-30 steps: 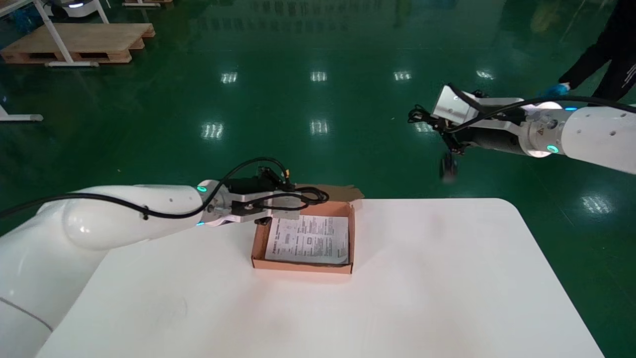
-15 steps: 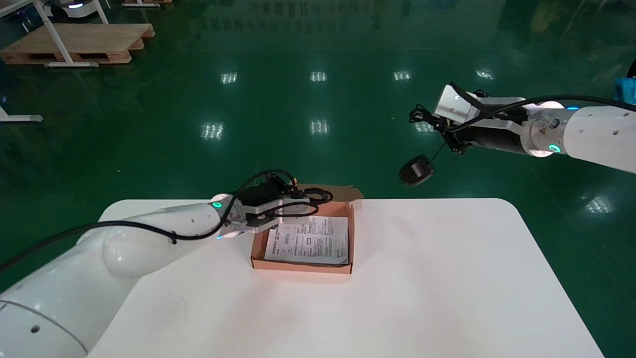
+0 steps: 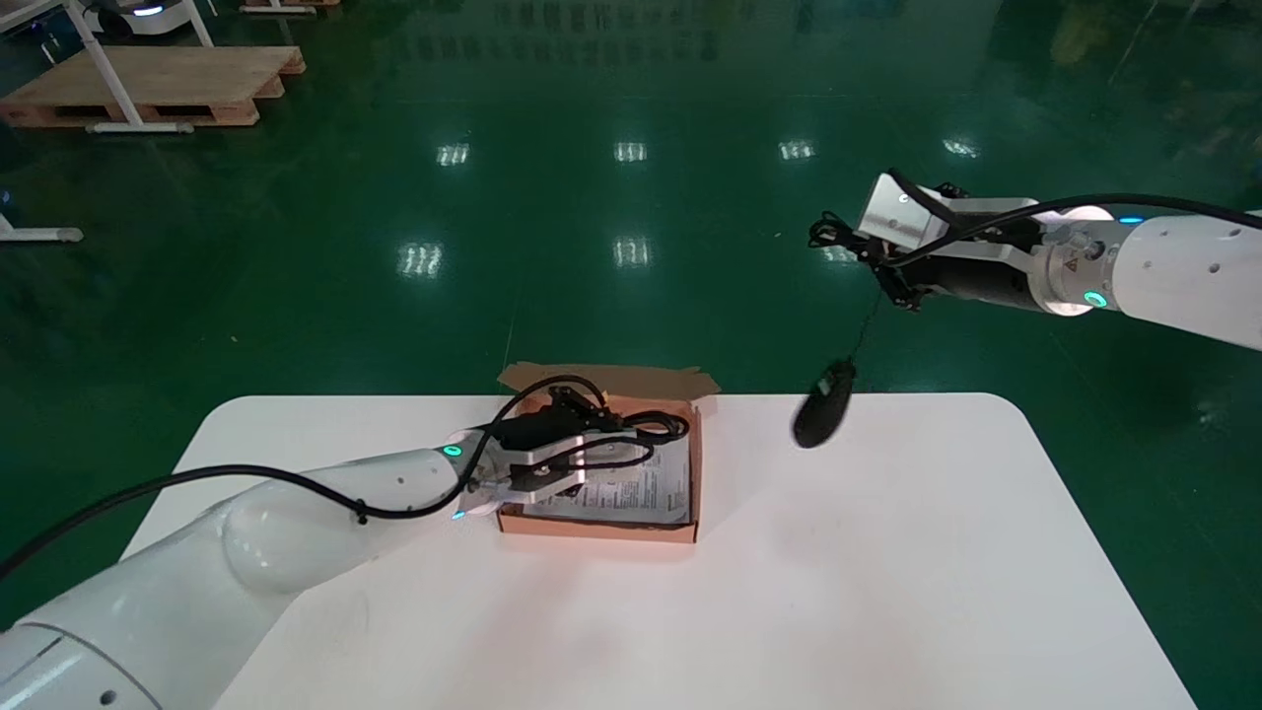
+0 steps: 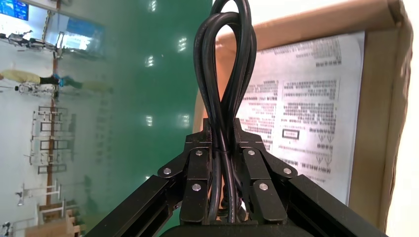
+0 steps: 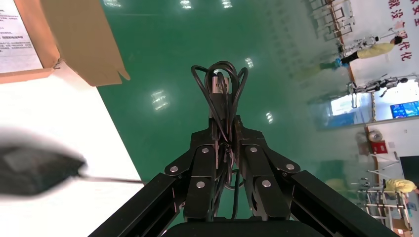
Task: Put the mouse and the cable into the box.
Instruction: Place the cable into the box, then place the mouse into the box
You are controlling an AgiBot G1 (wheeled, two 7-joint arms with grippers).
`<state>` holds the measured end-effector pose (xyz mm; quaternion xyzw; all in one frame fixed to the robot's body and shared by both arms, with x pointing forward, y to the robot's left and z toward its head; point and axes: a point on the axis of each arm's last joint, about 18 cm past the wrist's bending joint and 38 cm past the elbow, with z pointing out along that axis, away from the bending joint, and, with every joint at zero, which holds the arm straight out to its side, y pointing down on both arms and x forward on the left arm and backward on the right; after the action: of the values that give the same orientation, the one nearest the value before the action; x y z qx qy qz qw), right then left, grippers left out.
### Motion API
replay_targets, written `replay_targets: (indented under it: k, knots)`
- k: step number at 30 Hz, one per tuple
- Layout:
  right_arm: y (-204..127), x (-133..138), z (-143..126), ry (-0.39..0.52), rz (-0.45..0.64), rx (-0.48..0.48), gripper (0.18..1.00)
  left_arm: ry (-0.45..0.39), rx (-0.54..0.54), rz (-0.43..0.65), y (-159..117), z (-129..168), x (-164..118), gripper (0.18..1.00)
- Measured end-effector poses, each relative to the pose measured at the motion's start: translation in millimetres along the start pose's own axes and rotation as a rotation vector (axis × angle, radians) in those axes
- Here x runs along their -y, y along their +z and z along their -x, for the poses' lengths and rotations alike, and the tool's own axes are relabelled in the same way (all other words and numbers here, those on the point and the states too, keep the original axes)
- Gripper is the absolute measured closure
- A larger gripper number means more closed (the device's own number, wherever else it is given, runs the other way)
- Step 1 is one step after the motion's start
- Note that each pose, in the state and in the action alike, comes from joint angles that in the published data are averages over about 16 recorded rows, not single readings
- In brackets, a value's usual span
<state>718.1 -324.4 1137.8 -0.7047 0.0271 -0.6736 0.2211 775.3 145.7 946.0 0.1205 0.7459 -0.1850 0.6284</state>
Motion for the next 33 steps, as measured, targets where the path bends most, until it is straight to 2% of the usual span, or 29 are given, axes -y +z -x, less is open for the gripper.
replay_targets:
  k: [10, 22, 28, 33]
  knots:
    - [-0.1, -0.1, -0.1, 0.001, 0.000, 0.000, 0.947, 0.030, -0.008, 0.006, 2.4, -4.7, -0.9, 0.932]
    - [-0.1, -0.1, -0.1, 0.001, 0.000, 0.000, 0.947, 0.031, -0.008, 0.006, 2.1, -4.0, -1.1, 0.875]
    - [0.0, -0.1, 0.0, 0.001, 0.000, 0.000, 0.947, 0.021, -0.007, 0.006, 0.6, -4.0, -2.9, 0.798]
    - [0.0, -0.1, 0.0, 0.001, 0.000, 0.000, 0.947, -0.013, 0.000, 0.008, 0.5, -3.0, -3.4, 0.700]
